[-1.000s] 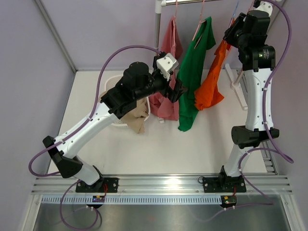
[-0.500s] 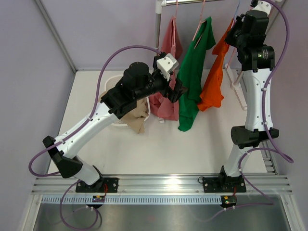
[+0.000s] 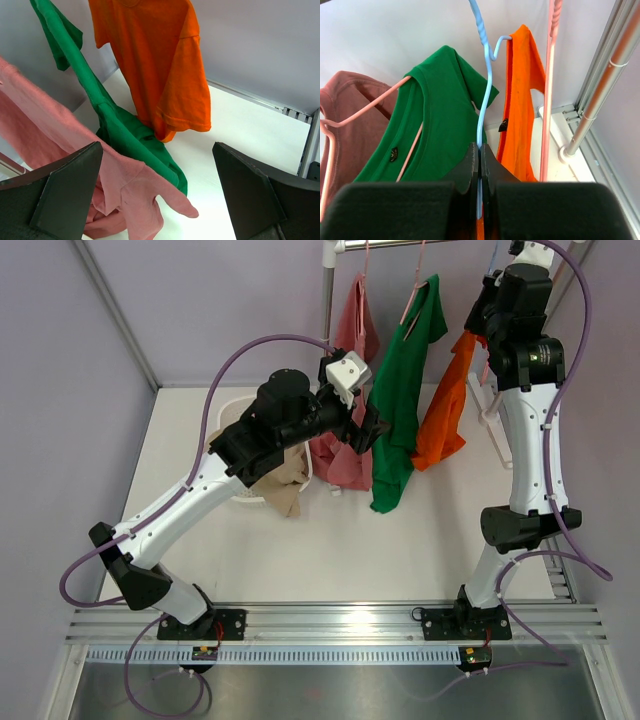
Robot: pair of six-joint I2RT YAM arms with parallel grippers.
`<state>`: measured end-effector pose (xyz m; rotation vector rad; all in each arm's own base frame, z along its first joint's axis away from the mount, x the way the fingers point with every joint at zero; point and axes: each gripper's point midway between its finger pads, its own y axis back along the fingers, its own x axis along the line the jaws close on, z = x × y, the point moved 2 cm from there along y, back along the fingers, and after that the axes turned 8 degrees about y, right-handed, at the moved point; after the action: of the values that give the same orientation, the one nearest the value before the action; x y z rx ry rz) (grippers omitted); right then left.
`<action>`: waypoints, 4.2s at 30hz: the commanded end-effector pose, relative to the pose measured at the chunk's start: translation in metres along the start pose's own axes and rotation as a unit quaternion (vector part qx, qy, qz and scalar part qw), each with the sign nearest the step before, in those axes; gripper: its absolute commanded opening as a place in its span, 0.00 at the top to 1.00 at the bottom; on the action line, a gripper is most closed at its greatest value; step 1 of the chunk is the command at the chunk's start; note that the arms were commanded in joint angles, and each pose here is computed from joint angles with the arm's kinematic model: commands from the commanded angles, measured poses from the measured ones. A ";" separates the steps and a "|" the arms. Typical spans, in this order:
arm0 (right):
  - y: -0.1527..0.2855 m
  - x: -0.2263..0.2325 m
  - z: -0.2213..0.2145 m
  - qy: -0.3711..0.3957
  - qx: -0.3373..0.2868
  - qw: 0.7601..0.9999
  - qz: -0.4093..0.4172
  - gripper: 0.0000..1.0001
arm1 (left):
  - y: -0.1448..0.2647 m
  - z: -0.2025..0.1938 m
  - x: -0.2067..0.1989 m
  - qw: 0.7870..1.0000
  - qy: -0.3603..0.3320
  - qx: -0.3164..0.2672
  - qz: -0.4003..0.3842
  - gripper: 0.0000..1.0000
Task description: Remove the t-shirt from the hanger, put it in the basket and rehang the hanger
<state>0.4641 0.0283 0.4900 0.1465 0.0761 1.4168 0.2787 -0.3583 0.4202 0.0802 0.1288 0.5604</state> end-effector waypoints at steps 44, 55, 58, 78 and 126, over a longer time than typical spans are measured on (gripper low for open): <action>0.136 0.019 0.000 -0.111 -0.046 0.989 0.086 1.00 | 0.025 0.010 -0.146 0.998 0.026 -0.033 -0.038 0.01; 0.135 0.037 0.000 -0.139 -0.036 0.986 0.085 1.00 | 0.006 -0.015 -0.158 1.000 0.008 -0.015 0.012 0.01; 0.142 0.041 0.003 -0.146 -0.036 0.984 0.093 1.00 | -0.005 -0.029 -0.151 0.999 -0.024 -0.015 0.032 0.01; 0.164 0.042 0.011 -0.153 -0.037 0.981 0.115 1.00 | -0.057 -0.037 -0.122 0.992 -0.042 -0.019 0.116 0.57; 0.190 0.015 0.030 -0.107 -0.025 0.988 0.112 1.00 | -0.078 -0.046 -0.066 0.993 0.102 0.002 0.061 1.00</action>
<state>0.3181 0.0771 0.5226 0.3243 -0.0740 1.5788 0.2483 -0.4503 0.2969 0.2090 0.3024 0.7589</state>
